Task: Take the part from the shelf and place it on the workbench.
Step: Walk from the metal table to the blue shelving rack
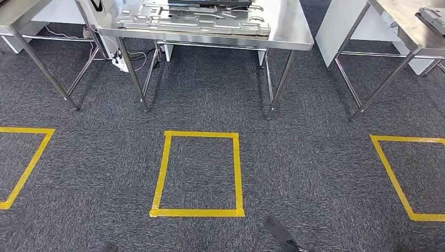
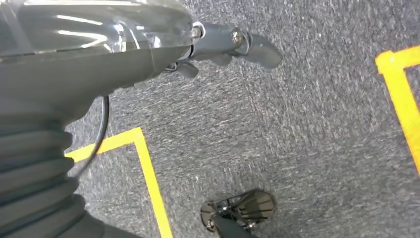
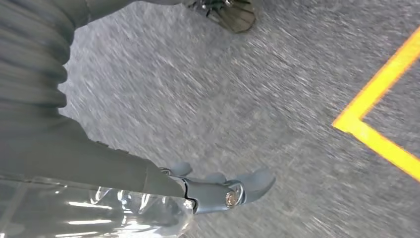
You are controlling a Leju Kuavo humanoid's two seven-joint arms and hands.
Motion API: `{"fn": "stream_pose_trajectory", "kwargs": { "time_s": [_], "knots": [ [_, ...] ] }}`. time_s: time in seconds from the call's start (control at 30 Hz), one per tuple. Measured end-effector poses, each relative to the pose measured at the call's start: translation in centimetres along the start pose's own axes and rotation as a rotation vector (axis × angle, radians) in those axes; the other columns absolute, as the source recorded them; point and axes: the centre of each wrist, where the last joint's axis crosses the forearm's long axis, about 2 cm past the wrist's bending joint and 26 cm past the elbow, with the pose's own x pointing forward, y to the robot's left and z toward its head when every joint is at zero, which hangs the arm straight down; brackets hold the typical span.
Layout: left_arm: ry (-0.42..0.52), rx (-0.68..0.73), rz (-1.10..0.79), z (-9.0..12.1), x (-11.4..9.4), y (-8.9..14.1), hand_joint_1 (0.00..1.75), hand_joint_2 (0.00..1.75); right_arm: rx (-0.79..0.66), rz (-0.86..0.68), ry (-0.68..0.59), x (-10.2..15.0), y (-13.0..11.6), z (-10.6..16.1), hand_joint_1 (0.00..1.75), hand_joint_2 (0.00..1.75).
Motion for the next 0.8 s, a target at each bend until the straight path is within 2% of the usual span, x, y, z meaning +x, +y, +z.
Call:
{"fn": "stream_pose_trajectory", "kwargs": {
  "time_s": [0.27, 0.37, 0.5, 0.67, 0.77, 0.8],
  "knots": [
    [-0.065, 0.109, 0.061, -0.4, 2.7, 2.5, 0.00, 0.00, 0.069, -0.110, 0.148, -5.3, 2.3, 1.8, 0.00, 1.75],
    [-0.055, 0.126, 0.093, -0.3, 2.5, 2.7, 0.00, 0.00, 0.086, -0.156, 0.186, -6.5, 2.7, 2.3, 0.00, 1.75],
    [0.011, 0.127, 0.143, 0.3, 0.1, 2.1, 0.00, 0.00, 0.084, -0.222, 0.162, -5.5, 2.3, 1.9, 0.00, 1.75],
    [0.154, 0.111, 0.199, 1.9, -5.1, 0.6, 0.00, 0.00, 0.059, -0.290, 0.051, -1.7, 0.5, 0.7, 0.00, 1.75],
    [0.226, 0.102, 0.226, 2.8, -7.4, -0.3, 0.00, 0.00, 0.038, -0.328, -0.006, 0.1, -0.9, 0.2, 0.00, 1.75],
    [0.244, 0.103, 0.237, 3.0, -7.9, -0.5, 0.00, 0.00, 0.038, -0.343, -0.011, 0.3, -1.1, 0.2, 0.00, 1.31]
  ]
}}
